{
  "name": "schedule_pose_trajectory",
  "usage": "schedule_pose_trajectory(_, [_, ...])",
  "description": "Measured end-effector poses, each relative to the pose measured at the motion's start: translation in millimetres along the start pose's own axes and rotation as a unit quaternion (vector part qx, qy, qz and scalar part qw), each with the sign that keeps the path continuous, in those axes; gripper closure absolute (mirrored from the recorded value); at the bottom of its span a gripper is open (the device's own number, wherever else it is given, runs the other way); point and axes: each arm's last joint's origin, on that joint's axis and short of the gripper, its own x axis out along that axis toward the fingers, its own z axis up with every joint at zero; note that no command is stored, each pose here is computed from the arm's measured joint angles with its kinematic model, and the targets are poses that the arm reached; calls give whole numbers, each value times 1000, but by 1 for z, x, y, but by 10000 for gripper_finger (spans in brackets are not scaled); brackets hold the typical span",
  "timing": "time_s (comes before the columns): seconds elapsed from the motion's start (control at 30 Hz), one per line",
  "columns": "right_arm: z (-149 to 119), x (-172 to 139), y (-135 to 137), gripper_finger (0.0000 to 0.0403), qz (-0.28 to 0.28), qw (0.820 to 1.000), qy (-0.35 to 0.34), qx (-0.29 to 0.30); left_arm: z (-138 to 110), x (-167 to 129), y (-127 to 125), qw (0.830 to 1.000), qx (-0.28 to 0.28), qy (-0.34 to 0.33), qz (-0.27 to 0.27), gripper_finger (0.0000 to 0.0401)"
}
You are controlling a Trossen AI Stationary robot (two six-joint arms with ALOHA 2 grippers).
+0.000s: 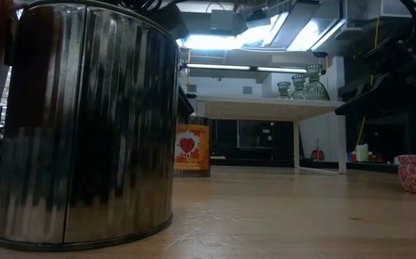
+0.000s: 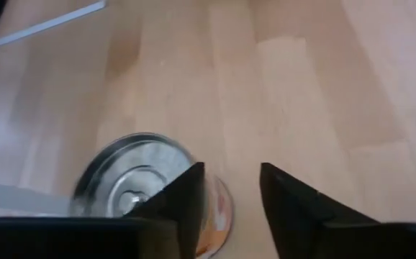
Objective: Pick & Place candle stick holders
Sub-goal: Put the top silver scented candle on the shelf
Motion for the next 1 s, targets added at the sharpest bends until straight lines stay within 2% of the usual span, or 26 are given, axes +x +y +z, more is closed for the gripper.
schedule_pose_trajectory(0.23, [0, 0, 0, 268, -1, 1000, 0, 0, 0, 1, 5, 1000, -6, 2, 11, 222])
schedule_pose_trajectory(0.63, [0, 0, 0, 268, 0, 1000, 0, 0, -10, 12, 3, 998, -41, 42, 11, 223])
schedule_pose_trajectory(0.8, [0, 0, 0, 268, 0, 1000, 0, 0, -8, 16, 0, 999, -24, 29, 1, 271])
schedule_pose_trajectory(1.0, [0, 0, 0, 268, 0, 1000, 0, 0, -8, 16, 0, 999, -20, 27, 11, 378])
